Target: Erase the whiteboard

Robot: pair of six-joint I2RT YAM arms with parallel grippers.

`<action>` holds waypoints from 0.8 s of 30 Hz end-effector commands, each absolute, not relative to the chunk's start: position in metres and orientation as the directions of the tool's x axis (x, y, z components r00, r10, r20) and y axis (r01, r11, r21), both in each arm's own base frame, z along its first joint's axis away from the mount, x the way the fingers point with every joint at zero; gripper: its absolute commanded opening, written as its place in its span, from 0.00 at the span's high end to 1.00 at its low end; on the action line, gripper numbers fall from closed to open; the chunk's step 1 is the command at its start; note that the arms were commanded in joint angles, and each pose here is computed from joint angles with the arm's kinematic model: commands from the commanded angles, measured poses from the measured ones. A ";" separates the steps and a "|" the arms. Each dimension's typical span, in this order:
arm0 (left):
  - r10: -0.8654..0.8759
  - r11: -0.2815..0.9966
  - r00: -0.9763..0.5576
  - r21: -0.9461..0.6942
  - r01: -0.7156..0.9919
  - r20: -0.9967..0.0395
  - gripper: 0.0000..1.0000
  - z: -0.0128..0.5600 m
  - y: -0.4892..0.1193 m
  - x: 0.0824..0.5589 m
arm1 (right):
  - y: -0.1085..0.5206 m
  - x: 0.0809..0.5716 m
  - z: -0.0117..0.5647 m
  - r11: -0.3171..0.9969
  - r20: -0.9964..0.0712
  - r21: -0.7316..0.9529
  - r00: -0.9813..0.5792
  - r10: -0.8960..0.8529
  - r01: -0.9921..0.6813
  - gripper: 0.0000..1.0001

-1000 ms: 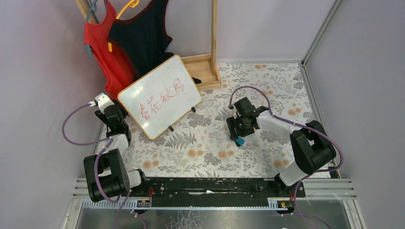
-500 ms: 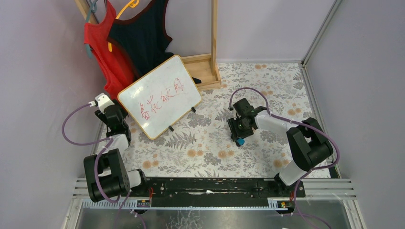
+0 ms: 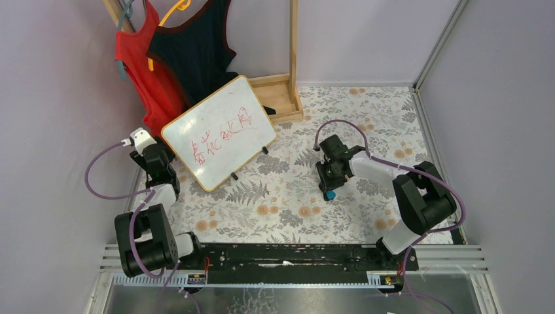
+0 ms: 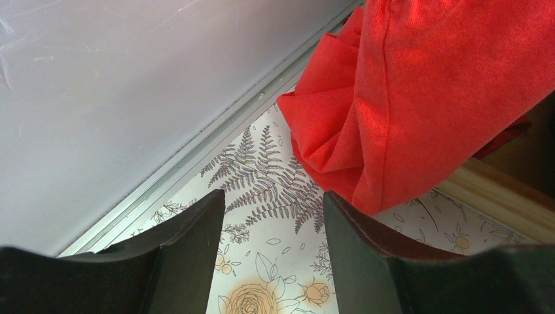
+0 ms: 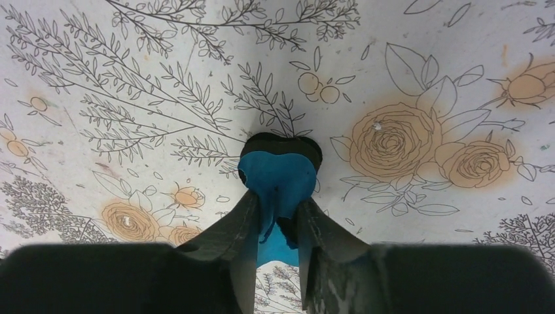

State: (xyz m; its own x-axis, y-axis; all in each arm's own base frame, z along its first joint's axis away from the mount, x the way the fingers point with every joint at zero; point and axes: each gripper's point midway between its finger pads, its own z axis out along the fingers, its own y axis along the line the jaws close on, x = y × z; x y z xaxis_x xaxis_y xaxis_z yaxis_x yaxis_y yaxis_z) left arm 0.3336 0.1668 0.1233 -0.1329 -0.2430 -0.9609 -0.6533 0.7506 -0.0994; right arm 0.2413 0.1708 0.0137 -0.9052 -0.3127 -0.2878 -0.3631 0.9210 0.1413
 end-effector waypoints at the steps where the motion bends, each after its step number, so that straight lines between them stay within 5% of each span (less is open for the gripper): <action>1: -0.220 0.751 -0.099 -0.103 -0.653 -0.970 0.44 0.134 0.168 0.339 | 0.167 0.246 0.022 0.930 -0.312 0.106 -0.900 -0.304 -0.352 0.80; 4: -0.219 0.753 -0.100 -0.103 -0.650 -0.971 0.44 0.135 0.168 0.339 | 0.165 0.250 0.029 0.936 -0.336 0.097 -0.896 -0.289 -0.338 1.00; 14: -0.187 0.852 -0.202 -0.056 -0.521 -0.961 0.42 0.133 0.152 0.344 | 0.187 0.272 0.065 0.921 -0.472 0.168 -0.849 -0.238 -0.352 1.00; 24: -0.333 0.933 -0.216 -0.288 -0.214 -0.918 0.42 0.174 0.152 0.333 | 0.211 0.292 0.070 0.896 -0.528 0.223 -0.820 -0.220 -0.384 1.00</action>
State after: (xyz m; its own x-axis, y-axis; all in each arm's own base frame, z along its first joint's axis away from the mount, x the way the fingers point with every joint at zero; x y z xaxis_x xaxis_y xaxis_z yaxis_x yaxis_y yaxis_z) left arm 0.3332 0.1730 0.1420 -0.2093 -0.3206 -0.9238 -0.4278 0.8796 -0.2084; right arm 0.2715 0.1881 0.0503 -0.8588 -0.2451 -0.4499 -0.3534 0.9192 0.1739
